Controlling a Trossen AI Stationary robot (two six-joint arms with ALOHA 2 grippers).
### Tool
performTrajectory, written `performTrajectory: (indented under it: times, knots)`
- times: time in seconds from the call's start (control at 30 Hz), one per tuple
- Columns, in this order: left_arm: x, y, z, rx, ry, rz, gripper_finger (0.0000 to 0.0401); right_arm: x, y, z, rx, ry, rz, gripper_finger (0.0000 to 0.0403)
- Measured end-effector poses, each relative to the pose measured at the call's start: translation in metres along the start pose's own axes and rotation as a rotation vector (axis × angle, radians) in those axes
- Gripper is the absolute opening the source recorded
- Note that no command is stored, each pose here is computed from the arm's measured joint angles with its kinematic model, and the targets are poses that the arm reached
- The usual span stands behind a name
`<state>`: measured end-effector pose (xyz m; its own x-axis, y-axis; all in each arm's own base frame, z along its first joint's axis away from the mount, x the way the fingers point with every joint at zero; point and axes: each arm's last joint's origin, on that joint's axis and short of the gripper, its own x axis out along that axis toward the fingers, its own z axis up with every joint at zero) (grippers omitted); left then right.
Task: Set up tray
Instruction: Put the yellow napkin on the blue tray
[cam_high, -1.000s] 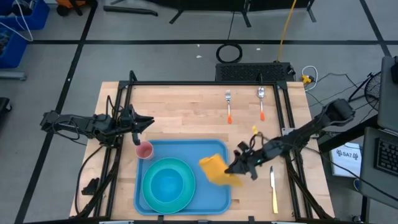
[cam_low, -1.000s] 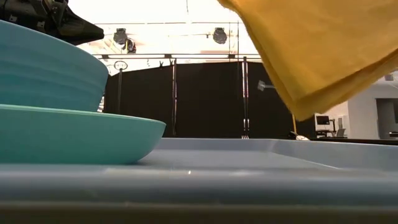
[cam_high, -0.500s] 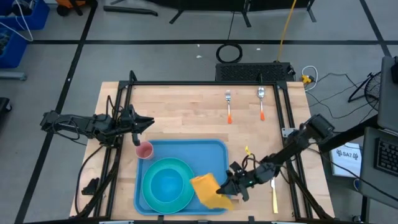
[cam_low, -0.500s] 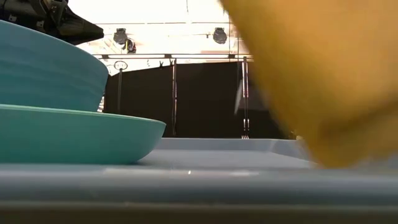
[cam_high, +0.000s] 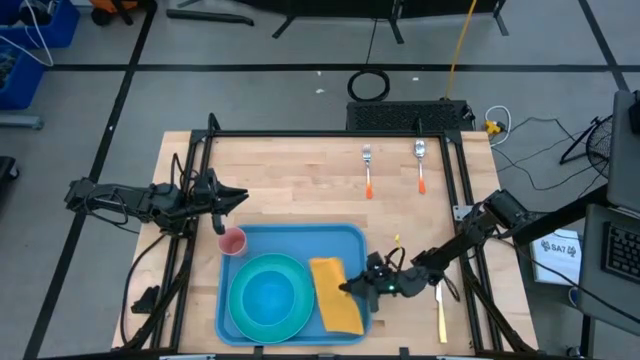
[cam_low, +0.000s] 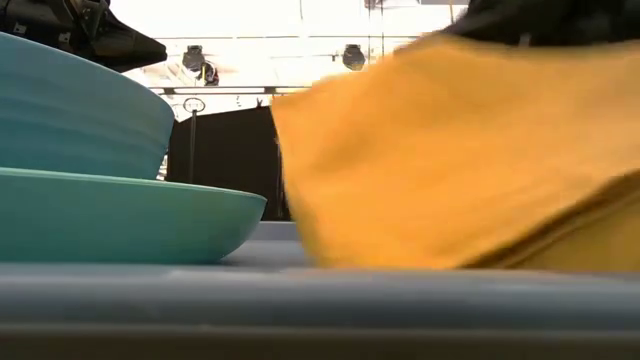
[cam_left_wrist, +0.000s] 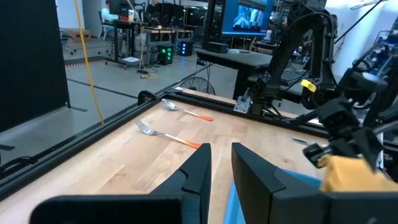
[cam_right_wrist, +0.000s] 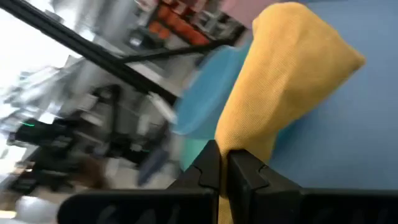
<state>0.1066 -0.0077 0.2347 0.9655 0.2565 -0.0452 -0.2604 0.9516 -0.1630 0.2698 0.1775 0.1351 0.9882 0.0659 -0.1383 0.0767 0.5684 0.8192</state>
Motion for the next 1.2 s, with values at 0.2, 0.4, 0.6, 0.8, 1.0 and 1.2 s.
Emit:
performTrajectory:
  times: [0.2,0.4,0.6,0.8,1.0,1.2]
  knots:
    - [0.000,0.000,0.000,0.001,0.000,0.000,0.0067,0.000,-0.017,-0.003,-0.065,-0.017,-0.174,0.0000]
    - [0.000,0.000,0.000,0.000,0.000,0.000,0.0067,-0.004,-0.018,0.003,-0.107,-0.071,-0.217,0.0000]
    - [0.000,0.000,0.000,0.000,0.000,0.001,0.0067,-0.016,0.012,0.020,-0.150,-0.140,-0.089,0.0000]
    - [0.000,0.000,0.000,0.003,0.000,0.001,0.0067,-0.025,0.037,0.023,-0.097,-0.106,0.106,0.0000]
    - [0.000,0.000,0.000,0.005,0.000,0.001,0.0067,-0.030,0.047,0.009,0.040,-0.030,0.237,0.0000]
    - [0.000,0.000,0.000,0.001,0.001,0.002,0.0067,-0.028,0.056,0.006,0.063,-0.082,0.255,0.0000]
